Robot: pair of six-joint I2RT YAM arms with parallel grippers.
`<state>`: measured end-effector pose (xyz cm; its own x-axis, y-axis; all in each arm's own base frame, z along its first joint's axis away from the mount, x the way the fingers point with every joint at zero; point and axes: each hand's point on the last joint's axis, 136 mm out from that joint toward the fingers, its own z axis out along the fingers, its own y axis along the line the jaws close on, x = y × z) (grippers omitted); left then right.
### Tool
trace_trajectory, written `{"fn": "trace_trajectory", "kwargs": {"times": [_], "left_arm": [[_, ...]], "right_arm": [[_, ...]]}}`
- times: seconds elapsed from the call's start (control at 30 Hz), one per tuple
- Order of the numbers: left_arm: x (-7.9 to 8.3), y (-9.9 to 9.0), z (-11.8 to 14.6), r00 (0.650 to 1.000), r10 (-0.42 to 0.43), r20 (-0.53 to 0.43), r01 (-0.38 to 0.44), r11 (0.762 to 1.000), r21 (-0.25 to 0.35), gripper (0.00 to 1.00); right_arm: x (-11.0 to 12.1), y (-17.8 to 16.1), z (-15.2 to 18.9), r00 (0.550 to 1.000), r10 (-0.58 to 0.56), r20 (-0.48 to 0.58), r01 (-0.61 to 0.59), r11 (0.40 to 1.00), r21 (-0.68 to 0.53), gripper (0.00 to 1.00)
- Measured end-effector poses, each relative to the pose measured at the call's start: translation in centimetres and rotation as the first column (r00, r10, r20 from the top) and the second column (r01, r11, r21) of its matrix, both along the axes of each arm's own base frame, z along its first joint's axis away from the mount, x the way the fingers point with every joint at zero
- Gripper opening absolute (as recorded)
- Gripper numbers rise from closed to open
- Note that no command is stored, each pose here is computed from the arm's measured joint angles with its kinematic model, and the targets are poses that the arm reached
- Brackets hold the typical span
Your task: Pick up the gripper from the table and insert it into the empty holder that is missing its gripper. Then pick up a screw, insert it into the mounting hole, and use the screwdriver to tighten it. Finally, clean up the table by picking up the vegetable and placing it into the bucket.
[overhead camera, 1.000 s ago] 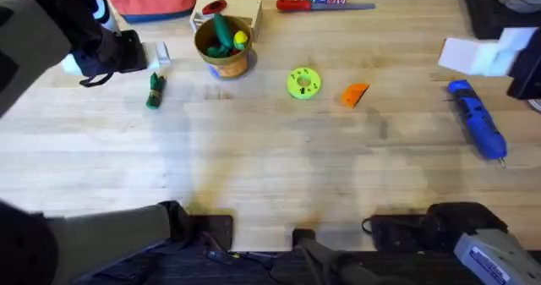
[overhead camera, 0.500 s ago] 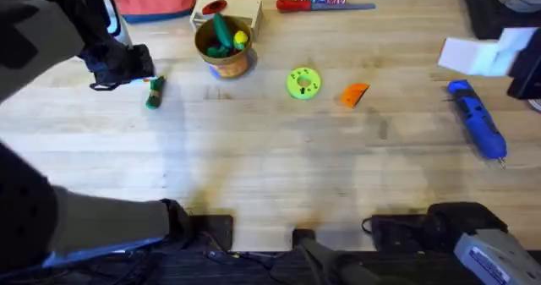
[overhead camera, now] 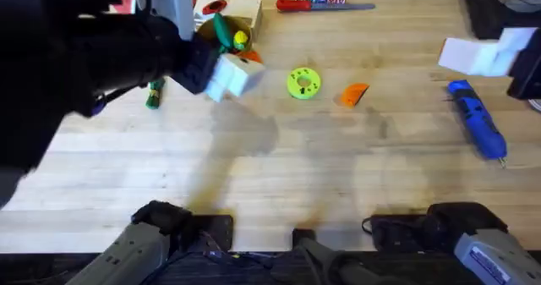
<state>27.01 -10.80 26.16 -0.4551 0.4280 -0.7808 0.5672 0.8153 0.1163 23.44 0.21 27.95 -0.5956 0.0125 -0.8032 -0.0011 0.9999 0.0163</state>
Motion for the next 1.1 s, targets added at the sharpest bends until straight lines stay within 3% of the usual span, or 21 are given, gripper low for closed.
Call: {"fn": "trace_trajectory", "kwargs": {"times": [0.1,0.2,0.37,0.57,0.67,0.8,1.1], "left_arm": [[-2.2,-3.7,2.7,0.980,-0.169,0.103,0.175,0.983,-0.053,0.987],[-4.0,-6.5,4.9,0.937,-0.294,0.188,0.315,0.944,-0.092,0.987],[-6.3,-8.9,5.5,0.887,-0.413,0.206,0.441,0.890,-0.118,0.989],[-7.1,-9.0,4.3,0.886,-0.440,0.144,0.458,0.880,-0.128,0.985],[-6.1,-9.9,5.0,0.871,-0.443,0.211,0.474,0.871,-0.132,0.987],[-5.9,-11.0,3.4,0.840,-0.449,0.303,0.506,0.851,-0.141,0.987],[-9.2,-9.2,-2.6,0.822,-0.295,0.487,0.478,0.822,-0.309,0.988]], "right_arm": [[0.0,0.0,0.0,1.000,0.000,0.000,0.000,1.000,0.000,0.992],[0.0,0.0,0.0,1.000,0.000,0.000,0.000,1.000,0.000,0.992],[0.0,0.0,0.0,1.000,0.000,0.000,0.000,1.000,0.000,0.992],[0.0,0.0,0.0,1.000,0.000,0.000,0.000,1.000,0.000,0.992],[0.0,0.0,0.0,1.000,0.000,0.000,0.000,1.000,0.000,0.992],[0.0,0.0,0.0,1.000,0.000,0.000,0.000,1.000,0.000,0.991],[0.0,0.0,0.0,1.000,0.000,0.000,0.000,1.000,0.000,0.991]]}}
